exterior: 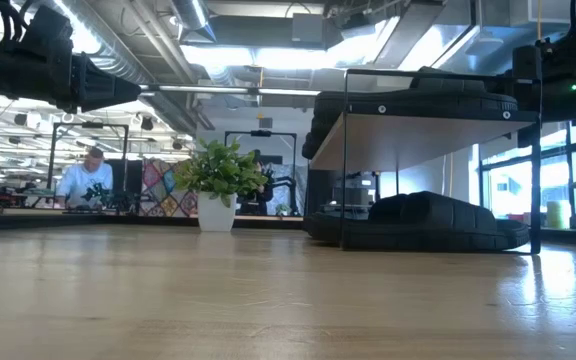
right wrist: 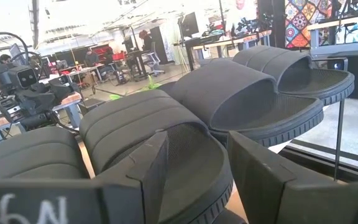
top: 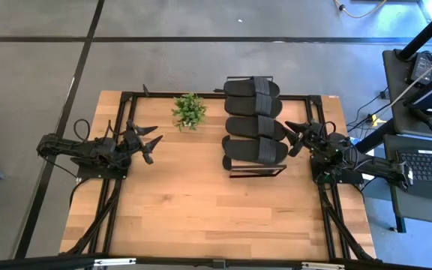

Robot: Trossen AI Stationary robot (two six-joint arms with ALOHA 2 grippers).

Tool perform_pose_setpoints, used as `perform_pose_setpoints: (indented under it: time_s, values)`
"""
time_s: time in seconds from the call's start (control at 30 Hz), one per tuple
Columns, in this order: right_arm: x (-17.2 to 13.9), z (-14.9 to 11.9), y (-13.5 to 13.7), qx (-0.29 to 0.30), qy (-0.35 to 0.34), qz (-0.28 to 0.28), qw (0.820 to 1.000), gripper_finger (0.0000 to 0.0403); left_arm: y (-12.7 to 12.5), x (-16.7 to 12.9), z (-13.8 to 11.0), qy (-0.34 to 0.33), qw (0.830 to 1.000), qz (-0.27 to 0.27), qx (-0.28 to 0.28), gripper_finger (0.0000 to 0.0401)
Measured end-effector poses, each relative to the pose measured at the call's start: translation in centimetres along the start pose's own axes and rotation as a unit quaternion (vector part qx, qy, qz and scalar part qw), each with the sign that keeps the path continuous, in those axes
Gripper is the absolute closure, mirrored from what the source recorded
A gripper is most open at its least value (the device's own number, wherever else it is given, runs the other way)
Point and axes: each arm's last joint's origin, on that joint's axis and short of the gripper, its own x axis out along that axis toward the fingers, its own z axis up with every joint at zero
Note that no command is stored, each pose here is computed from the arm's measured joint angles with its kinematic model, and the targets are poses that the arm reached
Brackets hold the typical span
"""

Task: Pick and place slides into the shelf
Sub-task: Return to Home position

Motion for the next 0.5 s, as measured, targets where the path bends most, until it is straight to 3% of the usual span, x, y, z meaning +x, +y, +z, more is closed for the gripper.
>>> perform_pose_setpoints:
  time_s: [0.5]
  values:
    - [0.00, 0.01, 0.00, -0.002, 0.000, 0.000, 1.000, 0.0236, 0.00, 0.00, 0.00, 0.000, 1.000, 0.000, 0.000, 0.0206]
